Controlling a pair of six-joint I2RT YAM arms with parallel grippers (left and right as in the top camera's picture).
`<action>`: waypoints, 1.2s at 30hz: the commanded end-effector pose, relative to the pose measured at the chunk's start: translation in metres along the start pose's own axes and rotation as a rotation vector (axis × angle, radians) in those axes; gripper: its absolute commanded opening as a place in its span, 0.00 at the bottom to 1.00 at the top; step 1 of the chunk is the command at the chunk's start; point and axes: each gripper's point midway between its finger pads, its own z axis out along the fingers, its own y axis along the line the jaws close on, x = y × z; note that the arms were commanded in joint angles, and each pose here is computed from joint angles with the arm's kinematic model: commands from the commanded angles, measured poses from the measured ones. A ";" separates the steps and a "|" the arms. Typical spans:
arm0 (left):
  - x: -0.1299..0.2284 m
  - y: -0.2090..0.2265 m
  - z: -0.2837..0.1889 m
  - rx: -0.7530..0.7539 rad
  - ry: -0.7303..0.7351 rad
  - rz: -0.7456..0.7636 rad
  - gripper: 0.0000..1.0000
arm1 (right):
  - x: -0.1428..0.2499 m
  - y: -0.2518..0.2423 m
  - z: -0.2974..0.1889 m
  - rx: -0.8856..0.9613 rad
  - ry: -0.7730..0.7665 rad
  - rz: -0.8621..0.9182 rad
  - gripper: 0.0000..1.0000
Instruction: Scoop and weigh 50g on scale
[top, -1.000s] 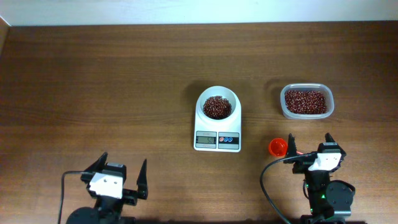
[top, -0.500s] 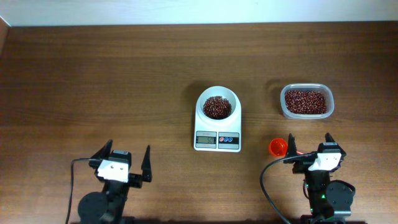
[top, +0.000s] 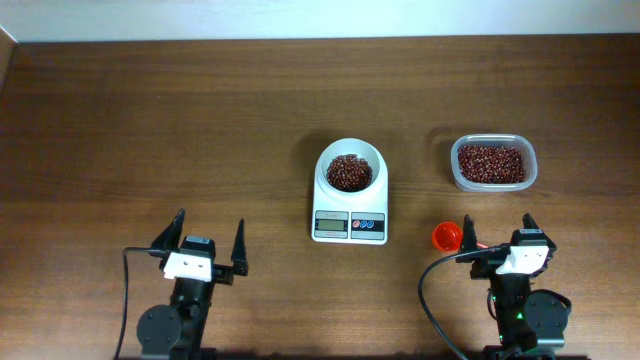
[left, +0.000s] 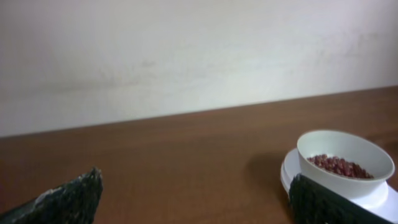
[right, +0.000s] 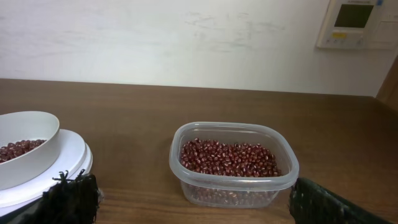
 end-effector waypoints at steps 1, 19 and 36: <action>0.009 -0.001 0.003 0.006 -0.006 -0.001 0.99 | 0.002 0.002 0.000 -0.008 -0.001 -0.007 0.99; 0.043 -0.007 0.006 0.033 0.069 0.021 0.99 | 0.002 0.002 0.000 -0.008 -0.001 -0.006 0.99; 0.043 -0.004 0.006 0.020 0.069 0.033 0.99 | 0.002 0.002 0.000 -0.008 -0.001 -0.007 0.99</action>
